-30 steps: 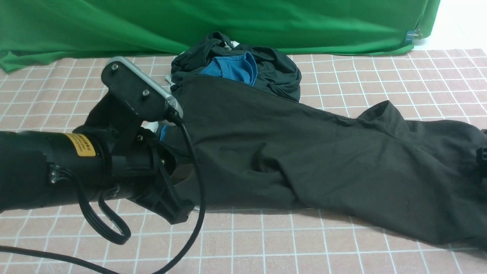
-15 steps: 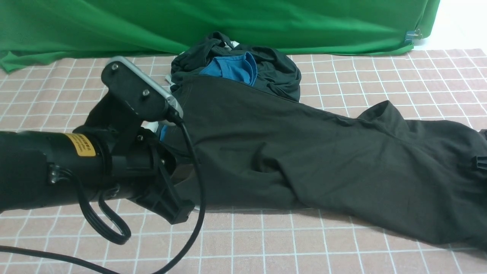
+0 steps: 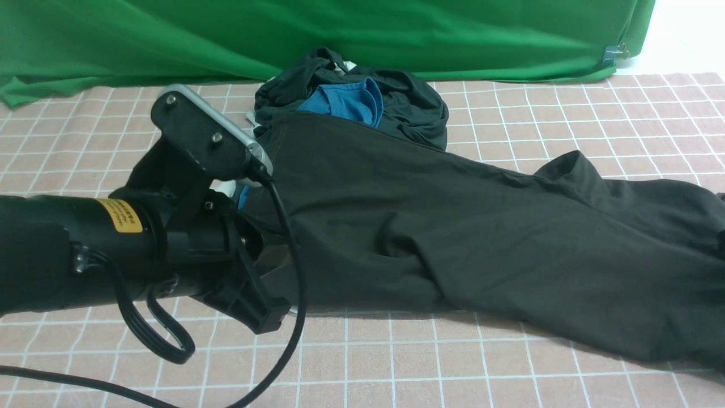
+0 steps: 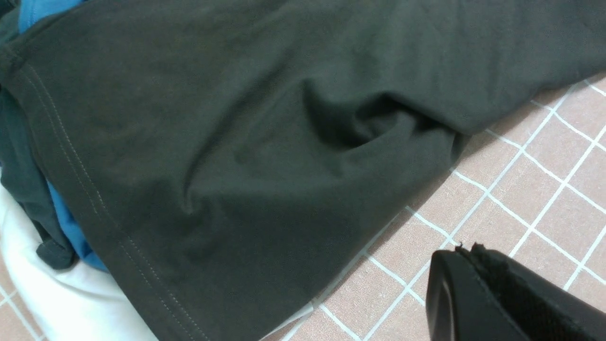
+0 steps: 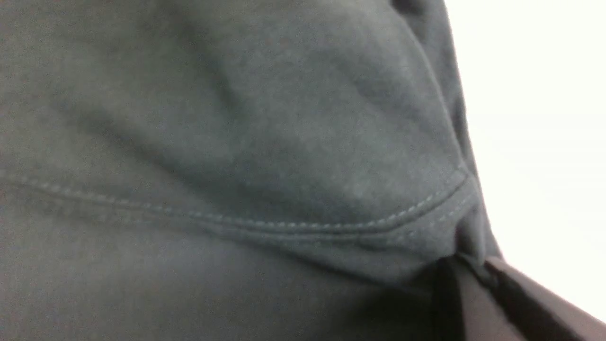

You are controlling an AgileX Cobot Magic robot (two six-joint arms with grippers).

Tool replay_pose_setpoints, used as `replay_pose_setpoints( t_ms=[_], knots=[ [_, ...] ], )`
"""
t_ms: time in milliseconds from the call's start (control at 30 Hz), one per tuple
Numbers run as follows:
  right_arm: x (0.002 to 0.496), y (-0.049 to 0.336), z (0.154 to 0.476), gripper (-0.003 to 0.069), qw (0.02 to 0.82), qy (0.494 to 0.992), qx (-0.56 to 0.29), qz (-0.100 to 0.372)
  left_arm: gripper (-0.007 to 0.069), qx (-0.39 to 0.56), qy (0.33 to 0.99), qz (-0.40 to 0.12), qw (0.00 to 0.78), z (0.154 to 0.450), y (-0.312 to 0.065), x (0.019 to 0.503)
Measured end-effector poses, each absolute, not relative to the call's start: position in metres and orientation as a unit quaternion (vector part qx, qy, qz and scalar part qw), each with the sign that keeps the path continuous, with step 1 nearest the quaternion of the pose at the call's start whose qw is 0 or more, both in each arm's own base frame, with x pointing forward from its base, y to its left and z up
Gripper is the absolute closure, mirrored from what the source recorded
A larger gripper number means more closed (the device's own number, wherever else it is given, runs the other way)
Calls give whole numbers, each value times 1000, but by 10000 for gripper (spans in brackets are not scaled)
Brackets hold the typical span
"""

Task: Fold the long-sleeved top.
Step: Use the right arm to clamp the right edge of the fabric

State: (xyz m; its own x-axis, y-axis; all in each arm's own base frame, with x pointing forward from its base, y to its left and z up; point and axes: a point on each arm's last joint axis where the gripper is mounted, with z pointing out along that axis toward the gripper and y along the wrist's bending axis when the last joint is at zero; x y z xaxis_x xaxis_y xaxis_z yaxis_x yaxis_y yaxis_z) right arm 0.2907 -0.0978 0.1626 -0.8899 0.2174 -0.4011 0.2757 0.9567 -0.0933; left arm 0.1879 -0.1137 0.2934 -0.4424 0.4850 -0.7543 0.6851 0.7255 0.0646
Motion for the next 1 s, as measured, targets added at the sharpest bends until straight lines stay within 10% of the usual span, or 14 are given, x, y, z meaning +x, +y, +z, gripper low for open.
replay_pose_setpoints(
  t_ms=[333,667,1000],
  knots=[
    [292,-114,165,459,236,955,159,-81,607,348,840,-127,396,293,-114,188],
    [273,-112,166,2,147,964,208,-75,607,346,841,-131,395,294,-114,186],
    [281,-115,145,-18,144,966,209,-58,607,342,842,-137,395,294,-114,186]
  ],
)
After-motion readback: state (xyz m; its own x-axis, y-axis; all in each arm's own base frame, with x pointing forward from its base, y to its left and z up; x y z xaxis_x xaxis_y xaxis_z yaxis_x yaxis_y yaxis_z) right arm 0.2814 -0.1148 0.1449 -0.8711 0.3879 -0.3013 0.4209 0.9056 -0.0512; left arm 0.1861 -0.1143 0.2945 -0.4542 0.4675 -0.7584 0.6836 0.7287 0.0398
